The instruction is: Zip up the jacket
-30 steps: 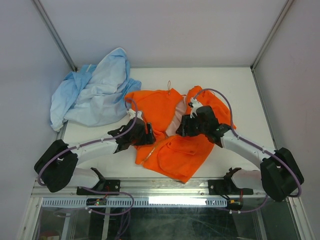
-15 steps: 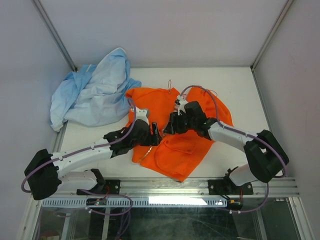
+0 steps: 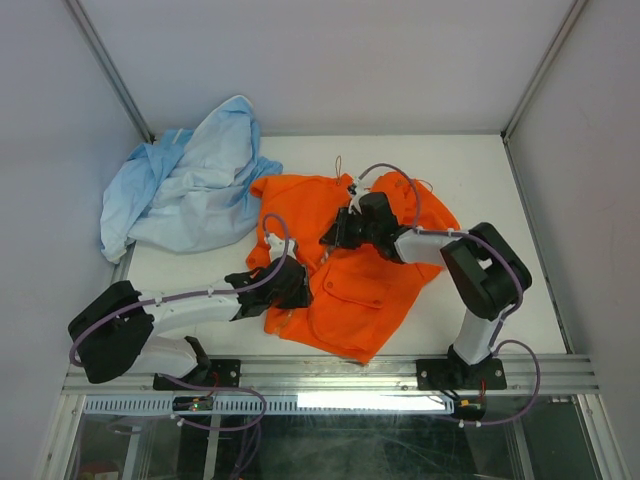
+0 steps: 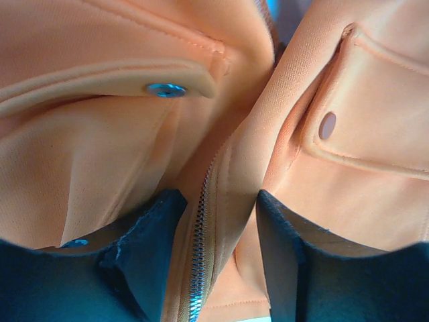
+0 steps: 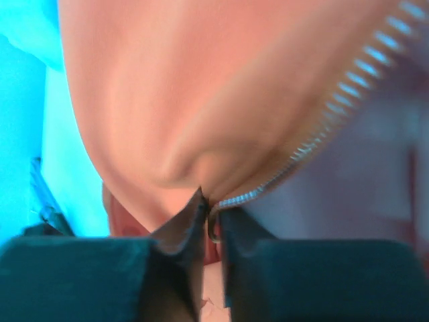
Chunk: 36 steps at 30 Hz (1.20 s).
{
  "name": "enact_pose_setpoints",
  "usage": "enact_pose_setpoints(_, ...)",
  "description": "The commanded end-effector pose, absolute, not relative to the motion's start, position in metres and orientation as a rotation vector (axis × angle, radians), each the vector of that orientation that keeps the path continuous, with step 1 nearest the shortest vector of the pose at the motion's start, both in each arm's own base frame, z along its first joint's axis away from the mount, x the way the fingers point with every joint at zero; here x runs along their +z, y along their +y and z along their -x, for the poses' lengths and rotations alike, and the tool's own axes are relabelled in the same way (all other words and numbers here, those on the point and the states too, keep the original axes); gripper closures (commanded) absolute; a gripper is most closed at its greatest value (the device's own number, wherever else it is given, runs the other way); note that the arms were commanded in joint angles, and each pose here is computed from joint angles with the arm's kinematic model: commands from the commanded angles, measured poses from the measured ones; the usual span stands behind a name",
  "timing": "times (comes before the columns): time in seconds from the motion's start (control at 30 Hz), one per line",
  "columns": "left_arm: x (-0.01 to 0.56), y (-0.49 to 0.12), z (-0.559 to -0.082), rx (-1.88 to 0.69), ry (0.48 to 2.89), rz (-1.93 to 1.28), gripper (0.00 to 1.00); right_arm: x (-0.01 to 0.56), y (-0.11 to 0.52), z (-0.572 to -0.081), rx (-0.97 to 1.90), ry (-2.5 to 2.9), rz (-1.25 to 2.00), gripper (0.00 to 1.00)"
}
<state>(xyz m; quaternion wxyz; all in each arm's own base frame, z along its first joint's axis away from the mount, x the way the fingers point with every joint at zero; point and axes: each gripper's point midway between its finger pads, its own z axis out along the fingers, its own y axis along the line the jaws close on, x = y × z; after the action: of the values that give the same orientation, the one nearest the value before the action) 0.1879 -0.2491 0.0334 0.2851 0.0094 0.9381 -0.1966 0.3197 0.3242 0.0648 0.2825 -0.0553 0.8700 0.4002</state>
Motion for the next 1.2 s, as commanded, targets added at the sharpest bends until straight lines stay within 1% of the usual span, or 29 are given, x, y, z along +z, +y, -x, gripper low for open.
enact_pose_setpoints(0.0, 0.021, -0.242, -0.177, -0.534, 2.540, 0.007, 0.52, 0.143, 0.325, -0.371, 1.194, 2.050, 0.126, 0.99)
enact_pose_setpoints(0.17, 0.014, -0.224, -0.174, -0.463, 2.539, 0.022, 0.53, 0.183, 0.272, -0.403, 1.108, 1.956, 0.043, 1.00)
enact_pose_setpoints(0.27, 0.017, -0.217, -0.179, -0.410, 2.516, 0.018, 0.52, 0.188, 0.257, -0.408, 1.074, 1.973, 0.030, 1.00)
enact_pose_setpoints(0.3, 0.020, -0.217, -0.182, -0.401, 2.505, 0.014, 0.51, 0.186, 0.256, -0.405, 1.056, 1.998, 0.050, 0.98)
enact_pose_setpoints(0.33, 0.025, -0.217, -0.184, -0.400, 2.493, 0.009, 0.48, 0.181, 0.256, -0.398, 1.059, 2.036, 0.085, 0.88)
enact_pose_setpoints(0.43, 0.042, -0.225, -0.189, -0.450, 2.450, 0.001, 0.42, 0.167, 0.260, -0.374, 1.044, 2.107, 0.165, 0.69)
enact_pose_setpoints(0.5, 0.057, -0.233, -0.192, -0.510, 2.418, -0.007, 0.39, 0.155, 0.266, -0.355, 0.991, 2.161, 0.227, 0.61)
enact_pose_setpoints(0.57, 0.075, -0.242, -0.195, -0.572, 2.380, -0.012, 0.35, 0.138, 0.266, -0.339, 0.939, 2.214, 0.267, 0.56)
enact_pose_setpoints(0.6, 0.083, -0.245, -0.197, -0.597, 2.360, -0.009, 0.34, 0.129, 0.265, -0.333, 0.922, 2.238, 0.274, 0.55)
enact_pose_setpoints(0.73, 0.108, -0.251, -0.207, -0.658, 2.295, 0.054, 0.26, 0.086, 0.242, -0.316, 0.796, 2.367, 0.223, 0.53)
enact_pose_setpoints(0.9, 0.102, -0.250, -0.222, -0.694, 2.306, 0.134, 0.25, 0.055, 0.212, -0.287, 0.682, 2.468, 0.115, 0.50)
enact_pose_setpoints(1.0, 0.089, -0.253, -0.227, -0.705, 2.328, 0.158, 0.25, 0.055, 0.203, -0.277, 0.654, 2.477, 0.045, 0.47)
enact_pose_setpoints(1.07, 0.083, -0.258, -0.228, -0.707, 2.342, 0.145, 0.26, 0.063, 0.211, -0.272, 0.687, 2.458, 0.038, 0.45)
enact_pose_setpoints(1.17, 0.077, -0.264, -0.229, -0.709, 2.367, 0.116, 0.27, 0.083, 0.227, -0.272, 0.742, 2.386, 0.004, 0.39)
